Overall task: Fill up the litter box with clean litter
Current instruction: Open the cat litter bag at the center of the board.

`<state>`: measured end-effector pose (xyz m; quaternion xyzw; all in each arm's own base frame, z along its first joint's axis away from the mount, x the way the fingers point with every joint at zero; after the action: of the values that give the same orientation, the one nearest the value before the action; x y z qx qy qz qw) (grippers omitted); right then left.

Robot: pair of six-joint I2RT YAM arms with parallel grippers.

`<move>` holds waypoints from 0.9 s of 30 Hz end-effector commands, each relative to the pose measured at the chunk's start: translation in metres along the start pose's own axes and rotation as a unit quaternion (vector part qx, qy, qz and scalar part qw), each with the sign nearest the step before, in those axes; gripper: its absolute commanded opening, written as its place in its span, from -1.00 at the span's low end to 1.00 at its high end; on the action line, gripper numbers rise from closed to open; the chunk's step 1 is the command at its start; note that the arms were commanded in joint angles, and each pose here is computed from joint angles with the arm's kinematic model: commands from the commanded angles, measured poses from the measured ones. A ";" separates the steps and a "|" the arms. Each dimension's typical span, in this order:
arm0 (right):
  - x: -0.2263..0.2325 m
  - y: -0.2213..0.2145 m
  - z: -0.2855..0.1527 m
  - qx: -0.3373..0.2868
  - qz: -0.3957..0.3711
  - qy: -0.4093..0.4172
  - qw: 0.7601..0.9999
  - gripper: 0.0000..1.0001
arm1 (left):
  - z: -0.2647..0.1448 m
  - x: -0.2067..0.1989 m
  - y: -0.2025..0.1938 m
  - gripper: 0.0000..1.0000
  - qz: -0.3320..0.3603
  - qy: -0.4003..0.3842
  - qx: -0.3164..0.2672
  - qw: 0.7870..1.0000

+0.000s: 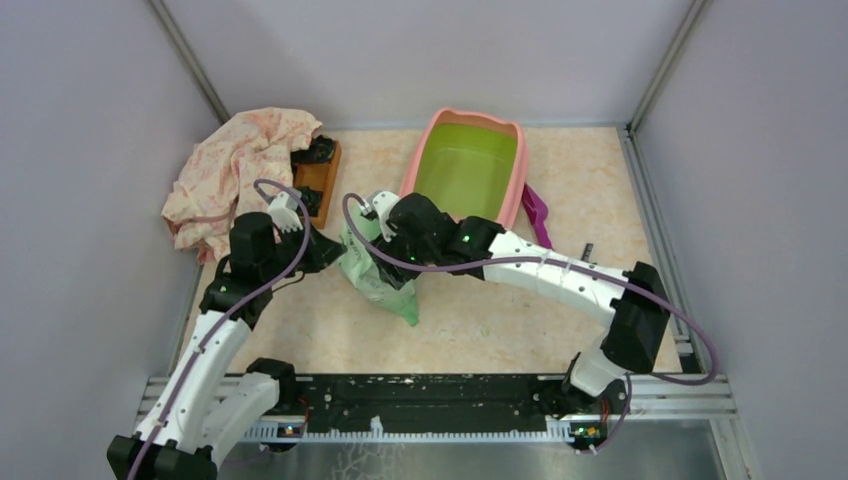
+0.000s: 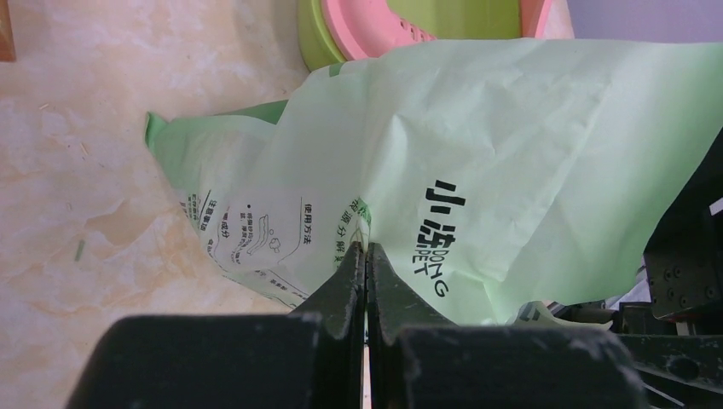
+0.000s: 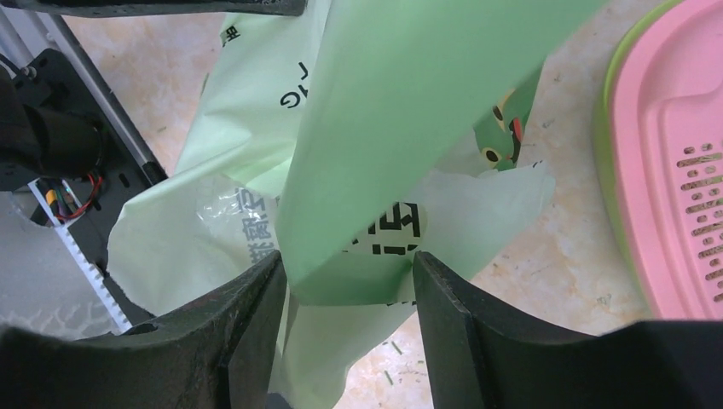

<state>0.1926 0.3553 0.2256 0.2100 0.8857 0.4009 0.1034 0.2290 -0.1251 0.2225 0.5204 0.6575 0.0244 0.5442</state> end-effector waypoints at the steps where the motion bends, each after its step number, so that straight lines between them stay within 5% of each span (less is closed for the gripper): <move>1: -0.001 0.032 -0.006 -0.042 -0.011 0.005 0.999 0.13 | -0.012 -0.035 0.019 -1.00 0.029 -0.073 -0.033 0.996; 10: -0.008 0.028 0.006 -0.011 -0.028 -0.013 0.999 -0.16 | -0.012 -0.036 0.020 -1.00 0.031 -0.078 -0.032 0.996; 16: -0.004 0.022 0.006 0.007 -0.043 -0.001 0.999 -0.13 | -0.011 -0.036 0.021 -1.00 0.033 -0.077 -0.033 0.996; 21: -0.006 0.022 0.006 0.009 -0.050 -0.008 0.999 -0.95 | -0.012 -0.037 0.023 -1.00 0.034 -0.074 -0.036 0.996; 27: -0.015 0.037 -0.005 -0.013 -0.063 -0.055 0.996 -1.00 | -0.018 -0.041 0.030 -0.97 0.042 -0.070 -0.051 0.995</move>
<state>0.2028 0.3640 0.2257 0.1759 0.9049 0.3687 0.1197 0.2289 -0.1265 0.2288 0.5242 0.6449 0.0259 0.5555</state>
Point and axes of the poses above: each gripper's point midway between its finger pads, its own z axis out along the fingers, its own x axis along the line the jaws close on, y = z × x, the point moved 3 cm from there along -z, back along the fingers, and after that the axes turned 11 degrees about -z, right-handed, at the moved point
